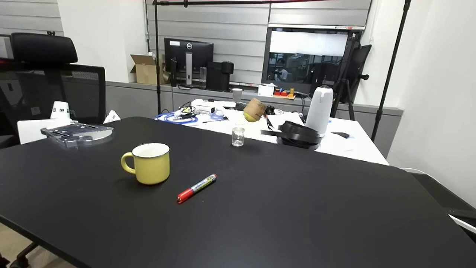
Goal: Put the pen in the cup
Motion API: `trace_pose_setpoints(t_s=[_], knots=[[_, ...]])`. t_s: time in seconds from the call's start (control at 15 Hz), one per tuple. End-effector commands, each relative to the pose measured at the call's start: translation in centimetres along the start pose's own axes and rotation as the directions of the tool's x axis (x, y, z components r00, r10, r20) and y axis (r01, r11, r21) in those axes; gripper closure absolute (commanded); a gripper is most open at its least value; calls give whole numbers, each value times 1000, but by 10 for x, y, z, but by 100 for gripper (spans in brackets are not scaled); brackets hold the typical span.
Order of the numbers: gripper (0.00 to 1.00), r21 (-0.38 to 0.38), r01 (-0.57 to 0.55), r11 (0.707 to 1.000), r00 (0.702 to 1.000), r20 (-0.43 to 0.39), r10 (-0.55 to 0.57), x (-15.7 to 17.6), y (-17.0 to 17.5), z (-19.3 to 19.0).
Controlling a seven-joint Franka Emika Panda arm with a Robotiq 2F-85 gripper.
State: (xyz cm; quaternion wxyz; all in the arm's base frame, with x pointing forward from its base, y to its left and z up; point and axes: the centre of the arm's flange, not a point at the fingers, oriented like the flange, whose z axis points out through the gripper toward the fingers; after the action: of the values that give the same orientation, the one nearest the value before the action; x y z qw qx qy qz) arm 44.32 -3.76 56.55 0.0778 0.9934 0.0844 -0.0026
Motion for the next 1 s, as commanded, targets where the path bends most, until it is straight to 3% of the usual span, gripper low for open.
trace_pose_setpoints(t_s=[0.0, 0.2, 0.33, 0.67, 0.73, 0.93], knots=[[0, -17, -101, 995, 995, -22, 100, 35, 4, 41], [0, 8, -212, 977, 976, -59, 212, 61, -4, 85], [0, 45, -312, 949, 947, -62, 314, 75, -12, 113], [0, 92, -517, 851, 856, 31, 517, 81, -26, 180], [0, 79, -431, 899, 902, 7, 432, 80, -19, 164], [0, 81, -477, 875, 879, 39, 475, 81, -23, 185]])
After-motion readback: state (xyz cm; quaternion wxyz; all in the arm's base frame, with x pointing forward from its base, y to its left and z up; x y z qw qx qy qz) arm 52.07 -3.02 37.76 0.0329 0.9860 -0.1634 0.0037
